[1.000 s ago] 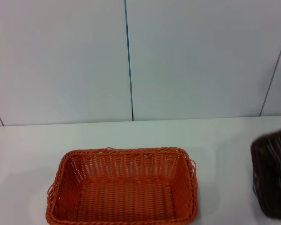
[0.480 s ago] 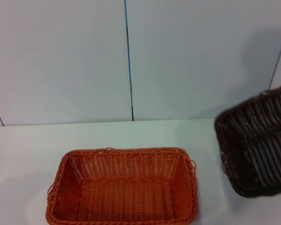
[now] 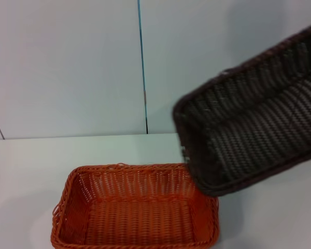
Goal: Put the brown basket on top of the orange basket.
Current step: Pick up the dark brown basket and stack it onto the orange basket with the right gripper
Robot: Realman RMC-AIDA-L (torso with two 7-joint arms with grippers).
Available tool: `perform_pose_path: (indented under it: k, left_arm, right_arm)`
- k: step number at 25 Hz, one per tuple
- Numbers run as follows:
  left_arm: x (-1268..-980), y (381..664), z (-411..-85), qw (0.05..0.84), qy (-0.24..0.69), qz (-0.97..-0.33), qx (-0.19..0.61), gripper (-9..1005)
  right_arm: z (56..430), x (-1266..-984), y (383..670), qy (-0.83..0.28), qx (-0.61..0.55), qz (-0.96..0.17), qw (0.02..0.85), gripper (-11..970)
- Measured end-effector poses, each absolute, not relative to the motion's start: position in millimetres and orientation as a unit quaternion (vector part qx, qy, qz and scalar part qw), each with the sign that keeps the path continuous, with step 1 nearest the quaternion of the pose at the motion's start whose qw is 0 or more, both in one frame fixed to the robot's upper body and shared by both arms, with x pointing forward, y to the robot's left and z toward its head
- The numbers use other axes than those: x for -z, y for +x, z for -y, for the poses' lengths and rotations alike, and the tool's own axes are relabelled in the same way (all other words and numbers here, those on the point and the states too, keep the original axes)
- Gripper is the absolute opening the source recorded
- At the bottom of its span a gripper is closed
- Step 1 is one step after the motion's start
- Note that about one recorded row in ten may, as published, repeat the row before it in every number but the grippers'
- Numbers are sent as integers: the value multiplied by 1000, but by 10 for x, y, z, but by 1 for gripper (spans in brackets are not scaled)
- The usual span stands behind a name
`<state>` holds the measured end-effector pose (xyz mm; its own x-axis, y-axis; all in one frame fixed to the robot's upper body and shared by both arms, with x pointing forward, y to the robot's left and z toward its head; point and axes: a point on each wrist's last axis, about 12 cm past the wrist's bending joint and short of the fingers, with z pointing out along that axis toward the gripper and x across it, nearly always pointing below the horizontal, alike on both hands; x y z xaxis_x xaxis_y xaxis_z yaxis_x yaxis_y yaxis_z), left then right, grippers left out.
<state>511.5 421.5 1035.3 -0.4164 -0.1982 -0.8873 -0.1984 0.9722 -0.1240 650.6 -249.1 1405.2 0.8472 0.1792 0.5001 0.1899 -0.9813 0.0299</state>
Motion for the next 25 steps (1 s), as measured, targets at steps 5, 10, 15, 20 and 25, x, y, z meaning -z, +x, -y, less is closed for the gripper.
perform_pose_path:
  k: [5, 10, 15, 20, 25]
  left_arm:
    - [-10342, 5103, -4225, 525, -118, -843, -2, 858]
    - [-10352, 5083, -4257, 525, -119, -843, -7, 858]
    - [-10374, 5056, -4297, 527, -119, -841, -14, 858]
    - [-10397, 5038, -4328, 530, -119, -840, -19, 858]
    - [-10396, 5013, -4349, 529, -120, -840, -23, 858]
  right_arm:
    - [2102, -14092, 6571, -947, 292, 132, 33, 135]
    - [1868, -13970, 6581, -939, 304, 145, 62, 135]
    - [1888, -13812, 6532, -920, 359, 115, 104, 135]
    - [1846, -13621, 6473, -908, 388, 109, 111, 135]
    - [1752, -13497, 6425, -894, 418, 128, 95, 134]
